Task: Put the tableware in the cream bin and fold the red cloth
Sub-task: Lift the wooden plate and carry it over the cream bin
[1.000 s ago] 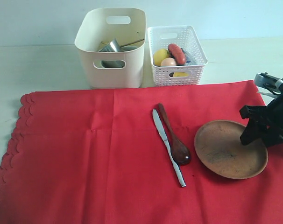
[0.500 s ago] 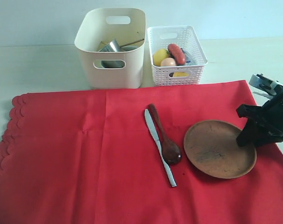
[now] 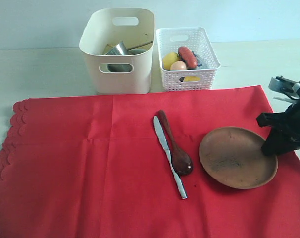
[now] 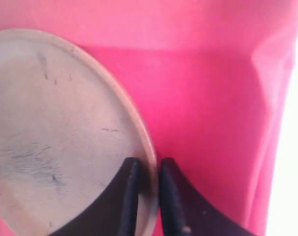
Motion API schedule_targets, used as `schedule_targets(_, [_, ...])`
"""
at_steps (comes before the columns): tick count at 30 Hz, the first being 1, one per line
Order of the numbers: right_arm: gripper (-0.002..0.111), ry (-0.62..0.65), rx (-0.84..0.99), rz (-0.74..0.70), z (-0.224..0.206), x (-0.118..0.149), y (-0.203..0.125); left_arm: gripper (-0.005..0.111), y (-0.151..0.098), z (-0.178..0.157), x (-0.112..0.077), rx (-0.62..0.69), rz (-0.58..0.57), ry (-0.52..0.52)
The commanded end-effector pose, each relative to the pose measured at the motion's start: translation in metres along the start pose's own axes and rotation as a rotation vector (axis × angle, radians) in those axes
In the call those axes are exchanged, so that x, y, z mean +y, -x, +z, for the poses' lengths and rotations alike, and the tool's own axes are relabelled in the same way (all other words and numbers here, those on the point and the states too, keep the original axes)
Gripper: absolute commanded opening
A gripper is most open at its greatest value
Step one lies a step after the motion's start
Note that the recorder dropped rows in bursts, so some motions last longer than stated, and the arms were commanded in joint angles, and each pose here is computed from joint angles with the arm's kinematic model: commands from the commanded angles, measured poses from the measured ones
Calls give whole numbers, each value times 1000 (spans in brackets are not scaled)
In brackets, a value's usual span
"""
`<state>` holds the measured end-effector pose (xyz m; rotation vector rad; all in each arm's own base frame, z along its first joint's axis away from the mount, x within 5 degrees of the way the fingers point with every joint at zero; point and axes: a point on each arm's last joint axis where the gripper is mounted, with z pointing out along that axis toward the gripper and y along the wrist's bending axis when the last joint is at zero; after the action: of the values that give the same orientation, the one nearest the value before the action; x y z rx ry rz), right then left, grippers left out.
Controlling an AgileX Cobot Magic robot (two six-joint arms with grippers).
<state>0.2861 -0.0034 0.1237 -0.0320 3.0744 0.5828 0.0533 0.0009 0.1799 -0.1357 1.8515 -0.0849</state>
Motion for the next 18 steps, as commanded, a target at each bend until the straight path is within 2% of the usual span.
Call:
schedule_targets(1, [0,-32,-63,-37,-19,6,-2,0,1,0,0,-11,-1,-5])
schedule_targets(5, [0,-28,-102,-55,-33,13,-4,0,1,0,0,-11,-1,-5])
schedule_targets(18, [0,96,-189,-114,-63,38,-9,0,1,0,0,-11,-1,-5])
